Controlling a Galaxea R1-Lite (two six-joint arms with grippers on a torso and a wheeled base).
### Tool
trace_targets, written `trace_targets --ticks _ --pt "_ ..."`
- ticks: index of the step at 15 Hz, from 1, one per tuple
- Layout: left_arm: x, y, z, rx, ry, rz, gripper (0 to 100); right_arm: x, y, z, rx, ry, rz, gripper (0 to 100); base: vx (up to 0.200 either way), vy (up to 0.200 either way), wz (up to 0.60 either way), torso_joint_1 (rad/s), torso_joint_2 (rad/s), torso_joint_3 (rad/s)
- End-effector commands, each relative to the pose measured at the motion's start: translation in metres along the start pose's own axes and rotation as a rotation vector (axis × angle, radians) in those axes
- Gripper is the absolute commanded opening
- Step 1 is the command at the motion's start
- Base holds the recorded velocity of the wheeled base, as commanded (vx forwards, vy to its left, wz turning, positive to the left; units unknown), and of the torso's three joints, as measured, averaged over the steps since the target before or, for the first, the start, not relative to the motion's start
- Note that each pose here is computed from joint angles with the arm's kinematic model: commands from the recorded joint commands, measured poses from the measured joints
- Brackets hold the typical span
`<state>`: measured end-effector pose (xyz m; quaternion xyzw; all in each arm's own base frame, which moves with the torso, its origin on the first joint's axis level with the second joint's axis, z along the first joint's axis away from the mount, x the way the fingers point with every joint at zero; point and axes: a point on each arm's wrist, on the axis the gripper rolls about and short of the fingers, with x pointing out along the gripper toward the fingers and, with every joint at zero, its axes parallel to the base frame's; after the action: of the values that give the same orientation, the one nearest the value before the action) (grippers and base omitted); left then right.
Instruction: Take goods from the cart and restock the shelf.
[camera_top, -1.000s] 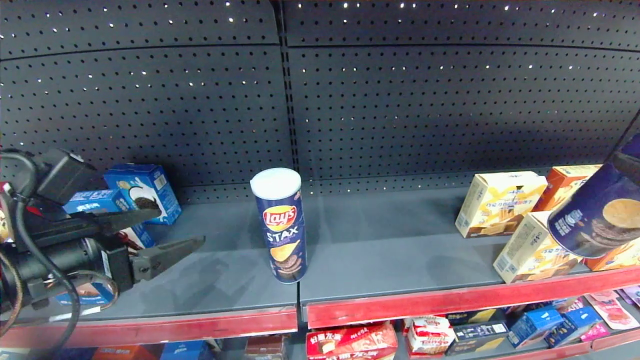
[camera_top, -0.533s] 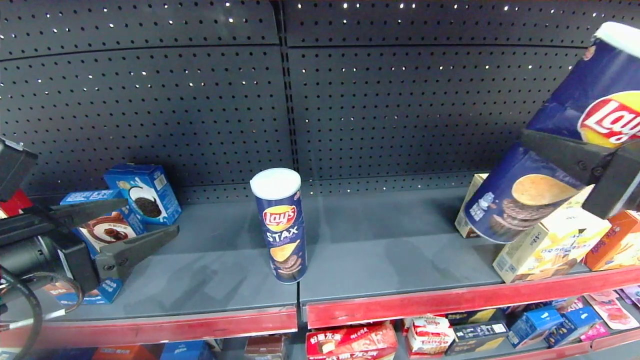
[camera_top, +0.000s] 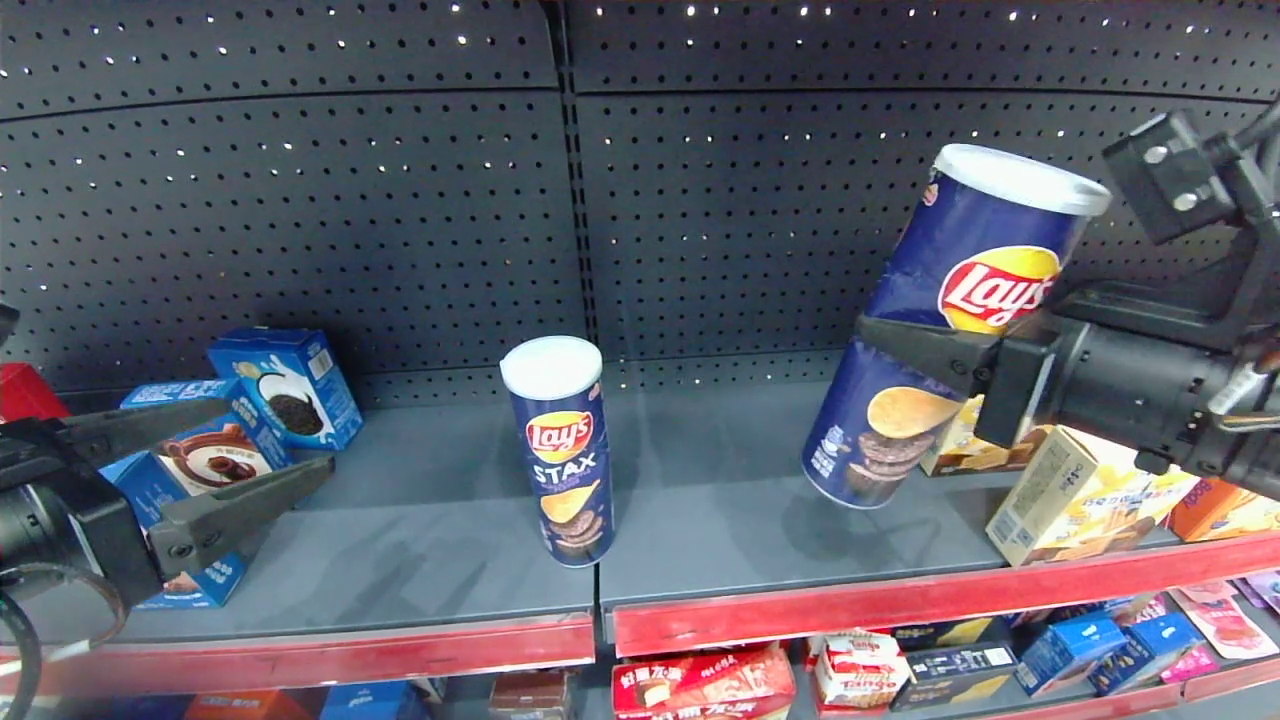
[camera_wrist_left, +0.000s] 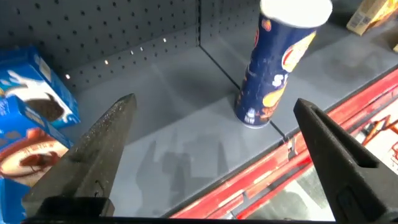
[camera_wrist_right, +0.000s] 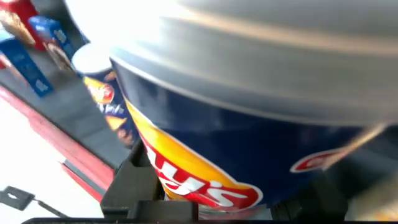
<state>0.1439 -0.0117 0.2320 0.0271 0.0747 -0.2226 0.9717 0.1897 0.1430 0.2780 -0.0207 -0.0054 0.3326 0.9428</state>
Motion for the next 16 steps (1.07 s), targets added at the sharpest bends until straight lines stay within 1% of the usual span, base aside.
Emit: trace_targets --ticks 1,2,3,5,6,7,10,12,14,16 --pt "0.0 0.001 0.004 0.005 -0.011 0.001 100 0.034 -0.013 -0.011 0.031 0.024 -0.015 0 0.0 0.0 0.0 0.0 0.0 0.0" --pt "0.001 0.001 0.007 0.008 -0.016 0.008 100 0.054 -0.02 -0.018 0.08 0.018 -0.016 0 0.0 0.0 0.0 0.0 0.0 0.0" --pt "0.0 0.001 0.007 0.01 -0.02 0.016 100 0.066 -0.024 -0.023 0.094 0.015 -0.008 0 0.0 0.0 0.0 0.0 0.0 0.0" --pt "-0.001 0.0 0.007 0.01 -0.021 0.019 100 0.09 -0.038 -0.038 0.088 -0.02 0.06 0 0.0 0.0 0.0 0.0 0.0 0.0" --pt "-0.001 0.0 0.007 0.01 -0.02 0.019 100 0.092 -0.04 -0.04 0.088 -0.023 0.069 0 0.0 0.0 0.0 0.0 0.0 0.0" --pt "-0.001 0.001 0.006 0.009 -0.017 0.029 100 0.107 -0.048 -0.047 0.085 -0.026 0.093 0 0.0 0.0 0.0 0.0 0.0 0.0" --pt "0.0 0.002 0.01 0.013 -0.027 0.035 100 0.126 -0.063 -0.049 0.082 -0.037 0.113 0 0.0 0.0 0.0 0.0 0.0 0.0" --pt "0.004 0.003 0.011 0.01 -0.02 0.033 100 0.145 -0.071 -0.052 0.072 -0.057 0.175 0 0.0 0.0 0.0 0.0 0.0 0.0" --pt "0.004 0.004 0.011 0.009 -0.018 0.034 100 0.157 -0.073 -0.048 0.055 -0.084 0.263 0 0.0 0.0 0.0 0.0 0.0 0.0" --pt "0.005 0.005 0.01 0.007 -0.014 0.038 100 0.176 -0.077 -0.047 0.042 -0.108 0.285 0 0.0 0.0 0.0 0.0 0.0 0.0"
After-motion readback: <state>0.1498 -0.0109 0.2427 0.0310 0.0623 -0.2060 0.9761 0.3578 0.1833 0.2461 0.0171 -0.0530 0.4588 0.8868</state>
